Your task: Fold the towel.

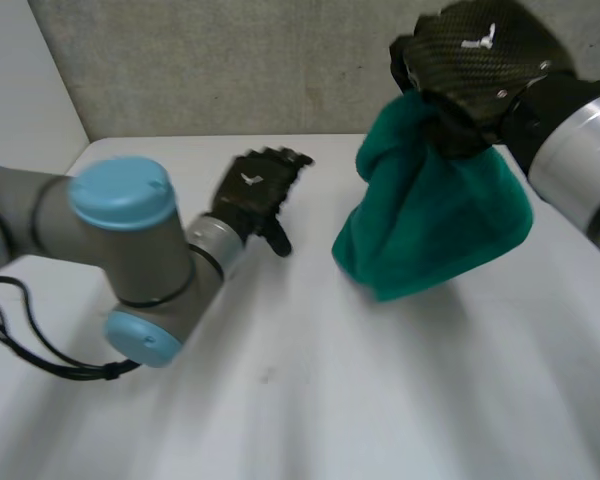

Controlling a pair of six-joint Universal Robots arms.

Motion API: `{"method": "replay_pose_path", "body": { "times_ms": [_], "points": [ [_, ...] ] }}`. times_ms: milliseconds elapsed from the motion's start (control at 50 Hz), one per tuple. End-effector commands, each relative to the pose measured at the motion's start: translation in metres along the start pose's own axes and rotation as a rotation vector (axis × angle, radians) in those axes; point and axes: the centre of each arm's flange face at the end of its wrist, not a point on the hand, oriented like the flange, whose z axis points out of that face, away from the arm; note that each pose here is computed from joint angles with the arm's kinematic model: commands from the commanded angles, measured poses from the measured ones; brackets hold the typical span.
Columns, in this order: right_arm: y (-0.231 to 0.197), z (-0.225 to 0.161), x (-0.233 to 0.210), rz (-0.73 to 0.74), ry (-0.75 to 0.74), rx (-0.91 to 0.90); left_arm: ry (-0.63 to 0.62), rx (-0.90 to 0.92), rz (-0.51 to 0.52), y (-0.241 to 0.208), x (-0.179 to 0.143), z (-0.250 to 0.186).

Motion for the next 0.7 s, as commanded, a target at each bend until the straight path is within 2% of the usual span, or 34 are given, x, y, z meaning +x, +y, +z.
{"method": "replay_pose_path", "body": {
  "times_ms": [20,100,160,180,200,300,420,520,560,660,700],
  "points": [
    [-0.023,-0.022,-0.003,-0.004,-0.016,0.041,0.227,-0.074,0.000,0.049,0.045,0.006],
    [-0.014,-0.020,-0.002,-0.001,-0.007,0.010,0.259,-0.102,-0.003,0.060,0.056,0.002],
    [-0.006,-0.016,-0.004,0.003,-0.013,-0.016,0.220,-0.112,-0.001,0.061,0.053,0.000],
    [0.003,-0.011,-0.006,0.009,-0.022,-0.041,0.194,-0.112,-0.001,0.060,0.050,0.000],
    [0.008,-0.008,-0.008,0.011,-0.029,-0.055,0.081,-0.108,0.007,0.050,0.037,0.000],
    [0.039,0.012,0.001,0.019,0.017,-0.152,-0.182,-0.088,0.017,0.020,-0.002,-0.017],
    [0.062,0.034,0.012,0.016,0.083,-0.221,-0.282,-0.071,0.005,-0.011,-0.029,-0.060],
    [0.084,0.047,0.005,0.025,0.071,-0.276,-0.258,-0.115,0.008,-0.008,-0.018,-0.099],
    [0.092,0.050,0.002,0.029,0.059,-0.296,-0.201,-0.143,0.009,-0.004,-0.001,-0.124],
    [0.109,0.051,-0.008,0.043,0.028,-0.344,0.034,-0.273,-0.007,0.021,0.059,-0.181],
    [0.114,0.050,-0.013,0.046,0.016,-0.358,0.063,-0.289,-0.014,0.023,0.068,-0.187]
  ]
}}
